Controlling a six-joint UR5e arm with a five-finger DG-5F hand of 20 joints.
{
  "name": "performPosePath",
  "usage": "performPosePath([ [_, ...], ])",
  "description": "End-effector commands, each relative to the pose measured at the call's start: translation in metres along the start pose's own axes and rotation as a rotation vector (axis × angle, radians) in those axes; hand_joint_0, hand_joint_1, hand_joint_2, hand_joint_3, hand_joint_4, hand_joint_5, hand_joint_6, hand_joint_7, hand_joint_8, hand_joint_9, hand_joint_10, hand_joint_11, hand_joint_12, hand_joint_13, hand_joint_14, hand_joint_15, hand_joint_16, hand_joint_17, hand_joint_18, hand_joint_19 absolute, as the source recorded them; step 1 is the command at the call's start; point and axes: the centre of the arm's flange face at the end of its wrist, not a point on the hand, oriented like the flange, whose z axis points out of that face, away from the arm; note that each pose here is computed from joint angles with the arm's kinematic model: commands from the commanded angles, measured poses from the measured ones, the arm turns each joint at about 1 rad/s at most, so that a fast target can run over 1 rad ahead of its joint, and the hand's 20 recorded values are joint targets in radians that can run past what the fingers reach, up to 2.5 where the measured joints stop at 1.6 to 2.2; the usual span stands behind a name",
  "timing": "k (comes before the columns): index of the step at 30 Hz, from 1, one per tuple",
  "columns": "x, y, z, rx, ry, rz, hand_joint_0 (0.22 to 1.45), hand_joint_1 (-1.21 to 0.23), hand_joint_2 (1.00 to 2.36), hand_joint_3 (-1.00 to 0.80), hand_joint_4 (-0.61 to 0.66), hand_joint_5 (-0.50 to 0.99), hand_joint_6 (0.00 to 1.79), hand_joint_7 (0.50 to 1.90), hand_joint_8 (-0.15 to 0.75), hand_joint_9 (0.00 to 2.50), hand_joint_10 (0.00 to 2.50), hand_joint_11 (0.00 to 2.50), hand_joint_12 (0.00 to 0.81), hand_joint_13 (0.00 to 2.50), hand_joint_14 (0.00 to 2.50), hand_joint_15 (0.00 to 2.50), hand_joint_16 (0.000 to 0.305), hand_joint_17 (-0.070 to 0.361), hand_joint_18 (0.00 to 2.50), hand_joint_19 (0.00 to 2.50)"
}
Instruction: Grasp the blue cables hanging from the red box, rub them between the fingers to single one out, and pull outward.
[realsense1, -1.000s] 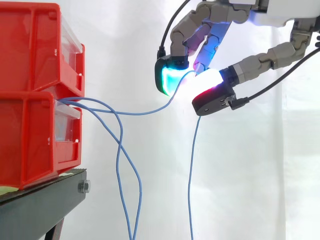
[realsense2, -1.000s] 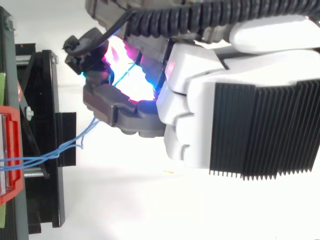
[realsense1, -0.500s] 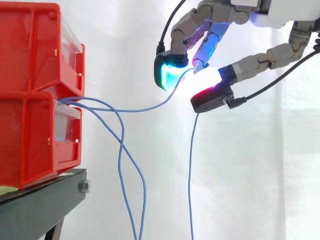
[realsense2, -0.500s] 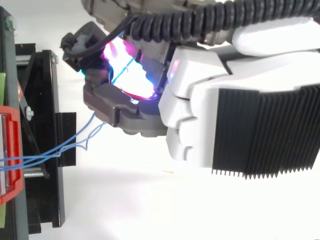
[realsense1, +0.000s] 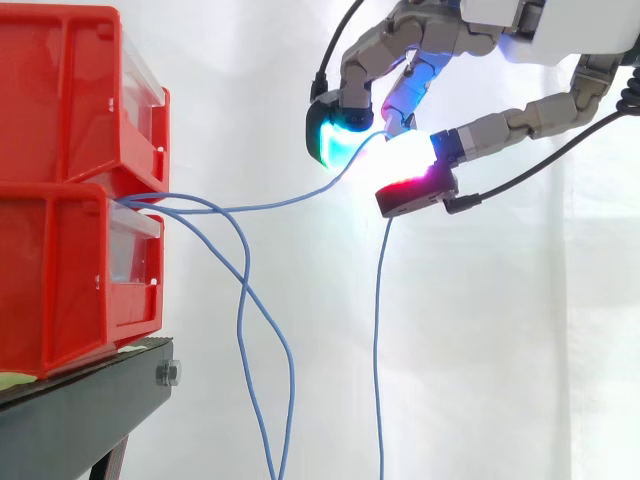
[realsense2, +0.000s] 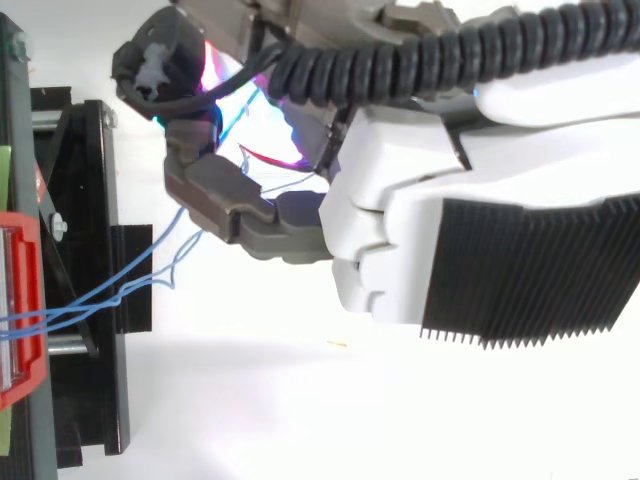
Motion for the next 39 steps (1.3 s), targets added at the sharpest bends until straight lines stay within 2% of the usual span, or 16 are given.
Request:
performPosePath([
  [1, -0.0005, -0.0004, -0.0002, -0.006, -0.011, -0.024, 0.63, -0.78, 1.01, -0.04, 0.15, -0.13, 0.91, 0.85, 0.433, 1.13, 0.01, 0.76, 0.447, 0.77, 0.01, 0.35, 0.061, 0.138, 0.82, 0.33],
  [7, 0.0010, -0.0006, -0.0011, -0.017, -0.023, -0.044, 0.63, -0.78, 1.01, -0.04, 0.15, -0.13, 0.91, 0.85, 0.433, 1.13, 0.01, 0.76, 0.447, 0.77, 0.01, 0.35, 0.061, 0.138, 0.82, 0.33],
  [11, 0.0005, -0.0001, -0.0015, -0.026, -0.037, -0.073, 0.63, -0.78, 1.01, -0.04, 0.15, -0.13, 0.91, 0.84, 0.433, 1.13, 0.01, 0.76, 0.448, 0.77, 0.01, 0.35, 0.061, 0.138, 0.82, 0.33],
  [13, -0.0008, -0.0007, -0.0012, -0.031, -0.054, -0.096, 0.63, -0.78, 1.01, -0.04, 0.15, -0.13, 0.91, 0.85, 0.434, 1.13, 0.01, 0.76, 0.449, 0.77, 0.01, 0.35, 0.061, 0.138, 0.82, 0.33],
  [17, -0.0007, -0.0006, -0.0011, -0.032, -0.065, -0.105, 0.63, -0.78, 1.01, -0.04, 0.15, -0.13, 0.91, 0.85, 0.432, 1.13, 0.01, 0.75, 0.448, 0.77, 0.01, 0.35, 0.061, 0.137, 0.82, 0.34],
  [22, -0.0026, -0.0016, 0.0000, -0.031, -0.100, -0.138, 0.63, -0.78, 1.01, -0.04, 0.15, -0.13, 0.90, 0.85, 0.433, 1.13, 0.01, 0.75, 0.448, 0.77, 0.01, 0.35, 0.061, 0.138, 0.82, 0.33],
  [25, -0.0022, -0.0023, -0.0004, -0.035, -0.112, -0.145, 0.63, -0.78, 1.01, -0.05, 0.15, -0.13, 0.90, 0.85, 0.433, 1.13, 0.01, 0.75, 0.447, 0.77, 0.01, 0.35, 0.061, 0.137, 0.82, 0.34],
  [32, -0.0003, -0.0045, -0.0016, -0.040, -0.120, -0.145, 0.63, -0.78, 1.01, -0.05, 0.15, -0.13, 0.90, 0.85, 0.429, 1.12, 0.01, 0.75, 0.446, 0.76, 0.01, 0.35, 0.061, 0.136, 0.81, 0.34],
  [39, 0.0044, -0.0058, -0.0039, -0.047, -0.106, -0.120, 0.63, -0.78, 1.01, -0.05, 0.15, -0.13, 0.90, 0.86, 0.428, 1.12, 0.01, 0.75, 0.444, 0.76, 0.01, 0.35, 0.061, 0.137, 0.81, 0.34],
])
